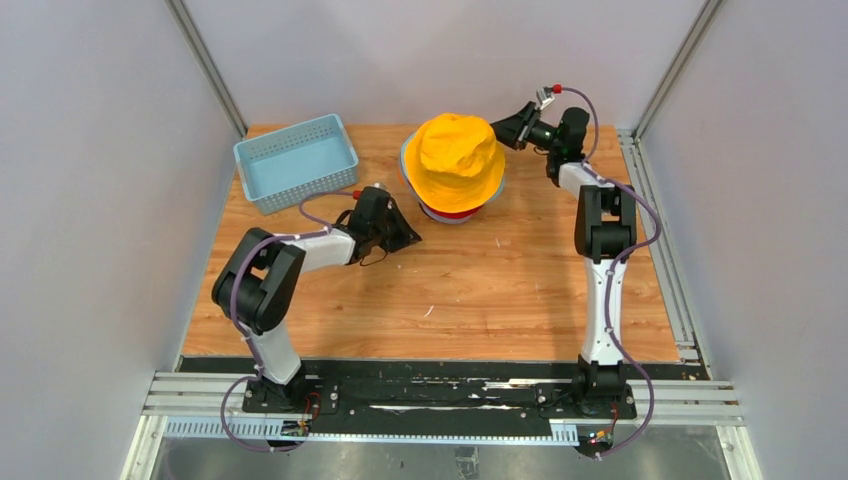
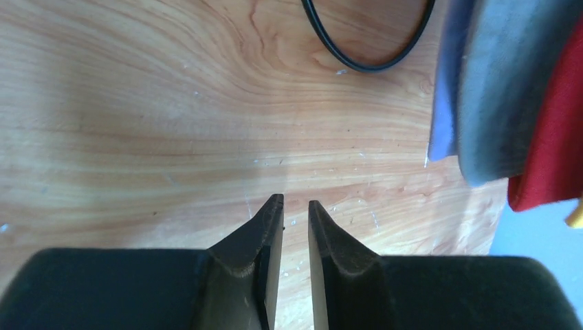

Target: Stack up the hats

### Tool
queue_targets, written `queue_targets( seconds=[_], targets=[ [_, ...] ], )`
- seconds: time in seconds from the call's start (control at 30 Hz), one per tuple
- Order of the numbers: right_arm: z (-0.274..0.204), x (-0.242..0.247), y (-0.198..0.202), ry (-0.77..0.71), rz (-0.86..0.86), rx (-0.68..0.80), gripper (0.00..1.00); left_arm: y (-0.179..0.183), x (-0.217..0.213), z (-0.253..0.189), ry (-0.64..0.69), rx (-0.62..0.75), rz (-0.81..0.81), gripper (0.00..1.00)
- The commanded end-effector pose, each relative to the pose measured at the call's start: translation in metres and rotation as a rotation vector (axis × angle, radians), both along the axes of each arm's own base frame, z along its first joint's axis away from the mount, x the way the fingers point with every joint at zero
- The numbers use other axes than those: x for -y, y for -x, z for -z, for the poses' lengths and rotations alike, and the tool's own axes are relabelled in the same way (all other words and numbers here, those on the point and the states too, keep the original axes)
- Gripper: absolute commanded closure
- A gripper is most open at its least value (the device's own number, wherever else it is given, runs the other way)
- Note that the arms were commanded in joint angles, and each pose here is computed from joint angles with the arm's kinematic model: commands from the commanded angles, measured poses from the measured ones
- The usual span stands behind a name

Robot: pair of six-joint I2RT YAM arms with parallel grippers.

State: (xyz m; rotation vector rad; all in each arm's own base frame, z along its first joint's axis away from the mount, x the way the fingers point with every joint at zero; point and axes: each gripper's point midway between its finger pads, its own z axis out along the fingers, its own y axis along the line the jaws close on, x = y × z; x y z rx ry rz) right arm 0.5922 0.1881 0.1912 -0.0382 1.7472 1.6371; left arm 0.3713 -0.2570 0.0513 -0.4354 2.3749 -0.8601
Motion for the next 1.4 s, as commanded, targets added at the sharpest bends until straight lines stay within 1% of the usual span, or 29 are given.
queue_targets(
  seconds=[0.0,0.07,0.13,0.2,0.3,0.37,0.4,0.43,0.47,0.53,0.57,0.63,0.7,0.73,0.83,0.93,1.03,1.1,1.2,1.37],
  targets=[
    [-0.047,0.051,-0.016,0.011,0.137,0.117,0.57,-0.005,-0.01,-0.048,-0.015,0.119,-0.019,0.76],
    [-0.053,0.07,-0.018,0.016,0.179,0.126,0.54,-0.006,-0.017,-0.068,-0.032,0.174,-0.043,0.74],
    [-0.06,0.085,-0.016,0.023,0.212,0.135,0.54,-0.008,-0.026,-0.091,-0.042,0.244,-0.073,0.72],
    [-0.066,0.097,-0.011,0.031,0.239,0.14,0.53,-0.011,-0.034,-0.117,-0.054,0.32,-0.098,0.64],
    [-0.074,0.106,-0.001,0.072,0.294,0.138,0.47,-0.018,-0.045,-0.159,-0.073,0.44,-0.143,0.45],
    [-0.077,0.111,0.009,0.144,0.352,0.119,0.37,-0.025,-0.055,-0.191,-0.106,0.525,-0.179,0.3],
    [-0.073,0.117,0.012,0.222,0.4,0.113,0.35,-0.028,-0.06,-0.207,-0.128,0.556,-0.198,0.14],
    [-0.069,0.128,0.017,0.301,0.465,0.055,0.33,-0.031,-0.066,-0.223,-0.154,0.587,-0.219,0.0],
    [-0.061,0.146,0.023,0.417,0.57,-0.02,0.31,-0.035,-0.07,-0.238,-0.177,0.615,-0.231,0.02],
    [-0.057,0.188,0.044,0.658,0.788,-0.118,0.28,-0.041,-0.081,-0.263,-0.231,0.646,-0.264,0.02],
    [-0.058,0.198,0.056,0.712,0.828,-0.128,0.27,-0.043,-0.085,-0.273,-0.244,0.66,-0.274,0.02],
    [-0.061,0.195,0.07,0.727,0.807,-0.08,0.26,-0.046,-0.09,-0.29,-0.248,0.689,-0.284,0.02],
    [-0.062,0.18,0.079,0.71,0.732,-0.042,0.26,-0.048,-0.094,-0.302,-0.238,0.716,-0.299,0.02],
    [-0.062,0.17,0.083,0.693,0.689,-0.027,0.25,-0.049,-0.097,-0.305,-0.232,0.726,-0.308,0.02],
    [-0.061,0.159,0.089,0.698,0.661,0.001,0.25,-0.055,-0.098,-0.31,-0.228,0.746,-0.311,0.02],
    [-0.062,0.169,0.096,0.776,0.729,0.008,0.24,-0.062,-0.097,-0.321,-0.249,0.751,-0.275,0.02],
    [-0.064,0.2,0.106,0.853,0.896,-0.033,0.23,-0.062,-0.104,-0.329,-0.287,0.756,-0.282,0.02],
    [-0.069,0.213,0.113,0.879,0.97,-0.022,0.23,-0.057,-0.109,-0.333,-0.291,0.776,-0.297,0.02],
    [-0.074,0.218,0.119,0.884,1.001,0.001,0.22,-0.05,-0.115,-0.338,-0.287,0.812,-0.312,0.02],
    [-0.071,0.213,0.116,0.876,0.974,0.001,0.21,-0.043,-0.121,-0.342,-0.286,0.825,-0.327,0.02]
  ],
)
